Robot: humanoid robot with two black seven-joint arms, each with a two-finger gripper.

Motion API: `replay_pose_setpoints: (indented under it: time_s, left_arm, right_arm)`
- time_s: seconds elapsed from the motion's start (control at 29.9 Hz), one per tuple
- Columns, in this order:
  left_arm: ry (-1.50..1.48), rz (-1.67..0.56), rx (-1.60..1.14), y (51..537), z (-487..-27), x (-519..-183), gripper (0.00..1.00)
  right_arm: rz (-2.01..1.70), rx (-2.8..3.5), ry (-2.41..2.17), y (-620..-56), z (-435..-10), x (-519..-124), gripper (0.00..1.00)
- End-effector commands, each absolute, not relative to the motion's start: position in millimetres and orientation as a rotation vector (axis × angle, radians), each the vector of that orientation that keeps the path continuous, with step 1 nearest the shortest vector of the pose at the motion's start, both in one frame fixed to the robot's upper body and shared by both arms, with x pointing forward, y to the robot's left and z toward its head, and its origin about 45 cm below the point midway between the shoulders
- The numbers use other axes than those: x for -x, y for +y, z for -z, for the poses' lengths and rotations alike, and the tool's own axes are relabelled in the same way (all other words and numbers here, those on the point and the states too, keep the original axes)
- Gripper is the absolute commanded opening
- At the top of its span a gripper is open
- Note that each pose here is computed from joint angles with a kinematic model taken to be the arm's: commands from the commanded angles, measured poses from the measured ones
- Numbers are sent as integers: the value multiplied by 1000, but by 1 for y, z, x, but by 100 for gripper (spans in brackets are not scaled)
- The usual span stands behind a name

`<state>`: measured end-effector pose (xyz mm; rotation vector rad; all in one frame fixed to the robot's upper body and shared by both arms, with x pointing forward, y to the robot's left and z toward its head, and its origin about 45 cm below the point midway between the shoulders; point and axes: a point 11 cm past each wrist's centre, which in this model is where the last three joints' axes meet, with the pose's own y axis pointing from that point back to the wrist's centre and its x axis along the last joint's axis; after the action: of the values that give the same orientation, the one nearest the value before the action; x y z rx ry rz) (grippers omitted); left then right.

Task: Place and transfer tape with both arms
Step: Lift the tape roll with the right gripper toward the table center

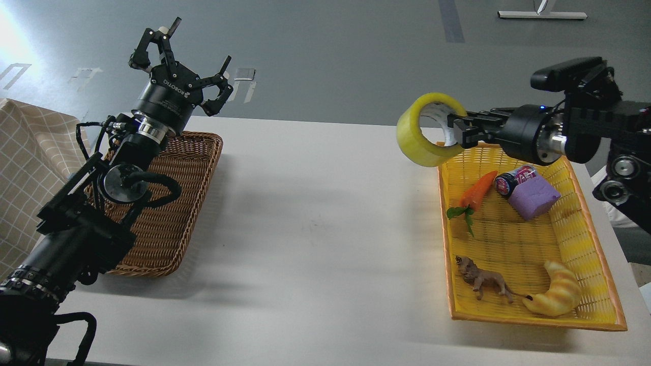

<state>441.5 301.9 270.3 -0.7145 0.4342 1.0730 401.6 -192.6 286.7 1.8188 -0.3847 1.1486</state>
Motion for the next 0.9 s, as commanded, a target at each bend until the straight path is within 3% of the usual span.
replay_pose_setpoints:
  time_s: [0.0, 0.4, 0.87]
  left_arm:
    - [433, -1072, 716, 302, -271, -442, 98]
    - [427, -1077, 731, 305, -274, -442, 98]
    - [424, -1074, 737, 305, -276, -442, 98]
  right_arm:
    - [-1142, -1835, -312, -161, -268, -406, 0]
    - [-1098, -1858, -143, -91, -216, -403, 0]
    - [-1059, -1810, -70, -87, -185, -398, 0]
